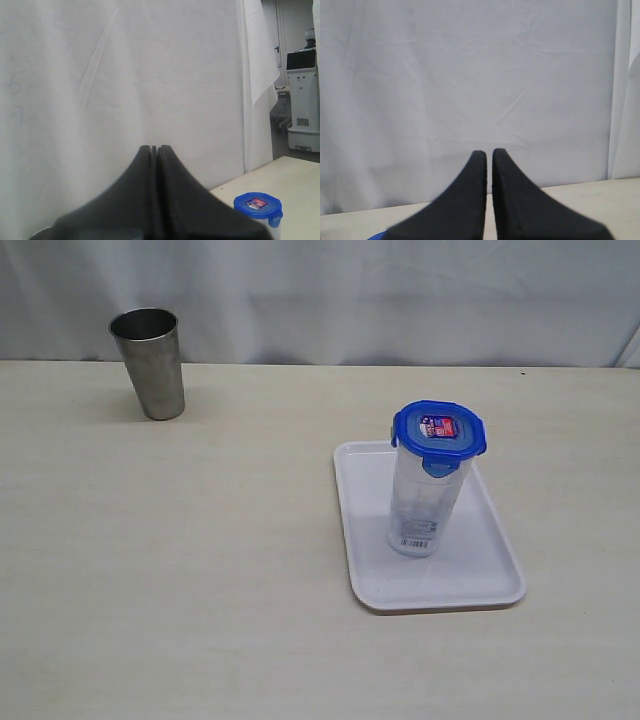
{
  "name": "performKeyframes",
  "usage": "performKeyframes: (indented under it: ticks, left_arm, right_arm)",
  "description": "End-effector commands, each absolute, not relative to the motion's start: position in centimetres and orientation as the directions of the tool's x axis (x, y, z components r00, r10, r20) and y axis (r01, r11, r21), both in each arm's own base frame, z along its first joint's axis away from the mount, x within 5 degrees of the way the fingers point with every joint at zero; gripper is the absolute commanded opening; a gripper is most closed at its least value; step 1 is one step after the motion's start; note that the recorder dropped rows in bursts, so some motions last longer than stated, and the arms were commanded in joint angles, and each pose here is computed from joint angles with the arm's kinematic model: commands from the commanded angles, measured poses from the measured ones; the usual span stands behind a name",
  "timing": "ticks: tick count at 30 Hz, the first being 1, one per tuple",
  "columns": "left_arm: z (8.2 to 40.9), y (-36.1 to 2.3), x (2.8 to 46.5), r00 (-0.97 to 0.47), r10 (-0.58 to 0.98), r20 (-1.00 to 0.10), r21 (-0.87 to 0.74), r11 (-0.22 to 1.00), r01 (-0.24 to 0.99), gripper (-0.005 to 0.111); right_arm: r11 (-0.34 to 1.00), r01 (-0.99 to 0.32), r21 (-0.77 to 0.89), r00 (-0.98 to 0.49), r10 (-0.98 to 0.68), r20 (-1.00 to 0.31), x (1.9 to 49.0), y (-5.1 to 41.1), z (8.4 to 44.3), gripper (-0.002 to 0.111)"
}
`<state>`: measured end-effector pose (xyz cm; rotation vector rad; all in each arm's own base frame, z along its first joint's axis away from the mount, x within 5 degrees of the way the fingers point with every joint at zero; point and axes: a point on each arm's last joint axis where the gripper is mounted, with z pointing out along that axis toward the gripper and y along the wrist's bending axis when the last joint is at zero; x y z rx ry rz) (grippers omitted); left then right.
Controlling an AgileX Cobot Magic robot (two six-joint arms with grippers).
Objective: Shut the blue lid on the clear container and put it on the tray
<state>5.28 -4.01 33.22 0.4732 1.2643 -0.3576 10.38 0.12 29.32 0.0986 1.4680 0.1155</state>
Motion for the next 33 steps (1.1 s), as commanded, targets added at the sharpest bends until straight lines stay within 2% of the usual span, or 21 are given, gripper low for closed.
performKeyframes:
  ticks: [1, 4, 8, 11, 14, 18, 22, 27, 33]
  left_arm:
    - [33.1, -4.0, 5.3, 0.263, -0.004, -0.965, 0.134, 0.853, 0.505, 0.000]
    - [33.1, -4.0, 5.3, 0.262, -0.006, -0.965, 0.132, 0.853, 0.505, 0.000]
    - [33.4, -4.4, 4.9, 0.232, -0.116, -0.966, 0.042, 0.812, 0.582, 0.000]
    - [33.8, -4.2, 4.9, 0.173, -0.290, -0.941, -0.130, 0.785, 0.606, 0.000]
    - [34.2, -3.4, 5.2, 0.158, -0.420, -0.894, -0.270, 0.785, 0.558, 0.000]
    - [34.1, -2.5, 5.7, 0.212, -0.379, -0.901, -0.251, 0.852, 0.459, 0.000]
    - [33.7, -2.0, 6.0, 0.226, -0.273, -0.935, -0.176, 0.911, 0.372, 0.000]
    - [32.8, -1.8, 5.4, 0.229, -0.022, -0.973, 0.049, 0.953, 0.298, 0.000]
    - [31.3, -0.7, 4.0, 0.267, 0.025, -0.963, 0.063, 0.989, 0.135, 0.000]
  right_arm:
    - [0.990, -0.016, 0.141, 0.103, 0.142, -0.985, 10.3, 0.1, 29.2, 0.004]
    - [0.990, -0.016, 0.141, 0.103, 0.142, -0.985, 10.3, 0.1, 29.2, 0.004]
    - [0.990, -0.016, 0.141, 0.103, 0.142, -0.985, 10.3, 0.1, 29.2, 0.004]
    - [0.990, -0.016, 0.141, 0.103, 0.142, -0.985, 10.3, 0.1, 29.2, 0.004]
    - [0.990, -0.016, 0.141, 0.103, 0.142, -0.985, 10.3, 0.1, 29.2, 0.004]
    - [0.990, -0.016, 0.141, 0.103, 0.142, -0.985, 10.3, 0.1, 29.2, 0.004]
    - [0.990, -0.016, 0.141, 0.103, 0.142, -0.985, 10.3, 0.1, 29.2, 0.004]
    - [0.990, -0.016, 0.141, 0.103, 0.142, -0.985, 10.3, 0.1, 29.2, 0.004]
    - [0.990, -0.016, 0.141, 0.103, 0.142, -0.985, 10.3, 0.1, 29.2, 0.004]
